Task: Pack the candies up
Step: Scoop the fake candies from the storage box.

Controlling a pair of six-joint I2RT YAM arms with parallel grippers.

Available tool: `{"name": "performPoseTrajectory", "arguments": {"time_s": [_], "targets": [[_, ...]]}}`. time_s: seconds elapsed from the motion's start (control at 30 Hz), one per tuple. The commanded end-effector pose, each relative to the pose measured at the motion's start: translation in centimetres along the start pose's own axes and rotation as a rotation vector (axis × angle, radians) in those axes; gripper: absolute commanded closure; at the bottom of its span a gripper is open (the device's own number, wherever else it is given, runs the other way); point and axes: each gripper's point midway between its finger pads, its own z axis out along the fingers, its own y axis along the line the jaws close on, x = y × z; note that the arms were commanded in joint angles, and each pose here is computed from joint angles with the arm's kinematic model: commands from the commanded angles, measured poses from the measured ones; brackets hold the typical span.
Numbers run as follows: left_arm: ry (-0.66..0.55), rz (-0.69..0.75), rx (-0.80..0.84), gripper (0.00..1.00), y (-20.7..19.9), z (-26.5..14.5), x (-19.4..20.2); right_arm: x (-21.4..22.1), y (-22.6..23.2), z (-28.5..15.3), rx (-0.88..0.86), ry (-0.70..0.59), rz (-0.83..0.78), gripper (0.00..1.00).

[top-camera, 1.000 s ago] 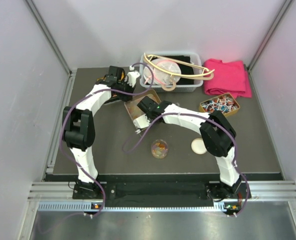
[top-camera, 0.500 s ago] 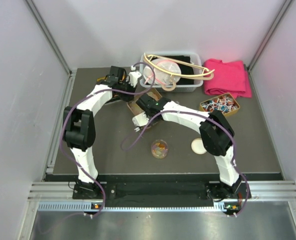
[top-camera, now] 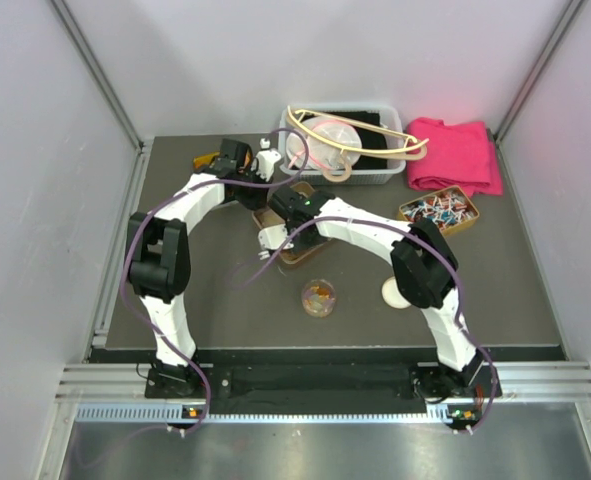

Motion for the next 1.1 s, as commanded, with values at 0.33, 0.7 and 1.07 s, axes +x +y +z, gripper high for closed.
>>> {"name": "performPoseTrajectory", "arguments": {"time_s": [0.33,0.7,1.07], "targets": [[-0.144,0.044,-0.013,1.00,-0.3,-1.9,-4.2,-0.2,-1.2,0.9,-0.007,-0.121,0.365,1.00],[-0.124,0.032,-0.033,1.00,0.2,-1.7,-3.6,1.9,-5.0,-1.5,0.138,-0.138,0.517,1.00],[-0.120,-0.011,-0.037,1.00,1.2,-1.1,-3.2,4.1,-7.2,-3.4,0.252,-0.101,0.555,1.00]]}}
